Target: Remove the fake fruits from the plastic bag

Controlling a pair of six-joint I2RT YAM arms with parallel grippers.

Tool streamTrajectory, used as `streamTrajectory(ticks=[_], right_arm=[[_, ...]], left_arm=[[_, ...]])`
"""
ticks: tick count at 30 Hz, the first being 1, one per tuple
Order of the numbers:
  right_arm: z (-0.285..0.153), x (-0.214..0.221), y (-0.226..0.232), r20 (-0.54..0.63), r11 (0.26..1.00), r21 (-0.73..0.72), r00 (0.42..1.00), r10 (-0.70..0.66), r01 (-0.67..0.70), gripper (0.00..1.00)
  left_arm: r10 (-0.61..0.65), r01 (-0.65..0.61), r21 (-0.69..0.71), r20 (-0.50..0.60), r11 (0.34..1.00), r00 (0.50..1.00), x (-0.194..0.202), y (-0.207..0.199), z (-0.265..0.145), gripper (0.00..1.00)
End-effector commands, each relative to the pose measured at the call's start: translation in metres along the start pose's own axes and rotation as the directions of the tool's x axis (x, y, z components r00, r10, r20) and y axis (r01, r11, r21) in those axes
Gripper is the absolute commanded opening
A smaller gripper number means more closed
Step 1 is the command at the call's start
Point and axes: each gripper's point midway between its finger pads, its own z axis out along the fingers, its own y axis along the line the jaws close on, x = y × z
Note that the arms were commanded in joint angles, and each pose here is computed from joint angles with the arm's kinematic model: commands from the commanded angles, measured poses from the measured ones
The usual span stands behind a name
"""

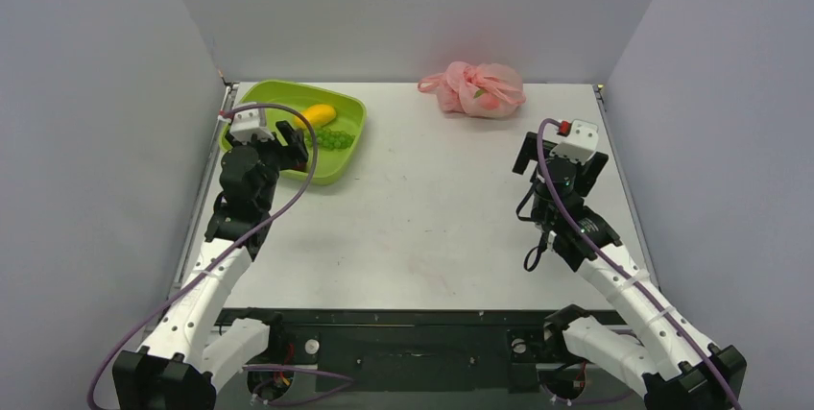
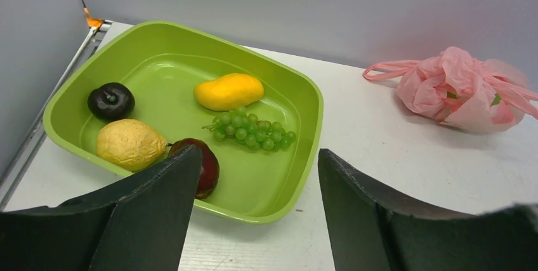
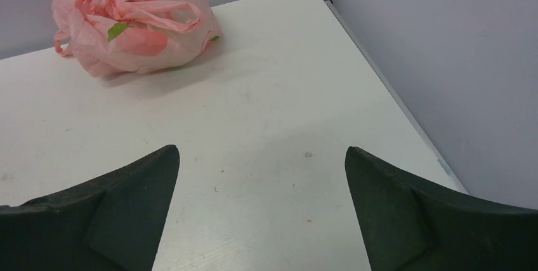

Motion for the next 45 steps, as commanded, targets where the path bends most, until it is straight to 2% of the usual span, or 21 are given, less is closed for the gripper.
streamTrajectory(ticks=[1, 14, 21, 29, 32, 35, 37, 45], right_arm=[[0.001, -0.018, -0.002, 0.053, 0.996, 0.03, 0.995, 0.079, -0.081, 1.0], [0.012, -0.013, 0.013, 0.021, 0.989, 0.019, 0.989, 0.149, -0.15, 0.99], [0.034, -0.009, 0.039, -0.076, 0.965, -0.041, 0.964, 0.256, -0.26, 1.0], [0.088, -0.006, 0.066, -0.167, 0.939, -0.075, 0.933, 0.32, -0.336, 1.0], [0.113, -0.015, 0.087, -0.186, 0.902, -0.153, 0.908, 0.376, -0.405, 1.0], [0.138, 0.002, 0.114, -0.269, 0.889, -0.232, 0.905, 0.331, -0.395, 0.98], [0.158, -0.008, 0.125, -0.26, 0.889, -0.247, 0.91, 0.323, -0.386, 0.96], [0.215, 0.001, 0.124, -0.3, 0.846, -0.246, 0.867, 0.398, -0.474, 0.93]], left_arm=[[0.011, -0.017, 0.083, 0.064, 0.996, 0.998, -0.024, -0.018, 0.002, 0.65], [0.002, -0.007, 0.124, 0.043, 0.992, 0.999, -0.018, -0.025, 0.002, 0.65], [-0.001, -0.005, 0.134, 0.045, 0.991, 0.999, -0.015, -0.026, 0.0, 0.66], [0.004, -0.013, 0.137, 0.061, 0.991, 0.998, -0.016, -0.025, -0.001, 0.66], [0.005, -0.014, 0.145, 0.057, 0.989, 0.998, -0.015, -0.027, 0.0, 0.66], [0.006, -0.014, 0.156, 0.053, 0.988, 0.999, -0.014, -0.029, 0.001, 0.66], [0.006, -0.015, 0.166, 0.05, 0.986, 0.999, -0.014, -0.031, 0.001, 0.66], [0.006, -0.013, 0.174, 0.041, 0.985, 0.999, -0.011, -0.032, 0.003, 0.65]])
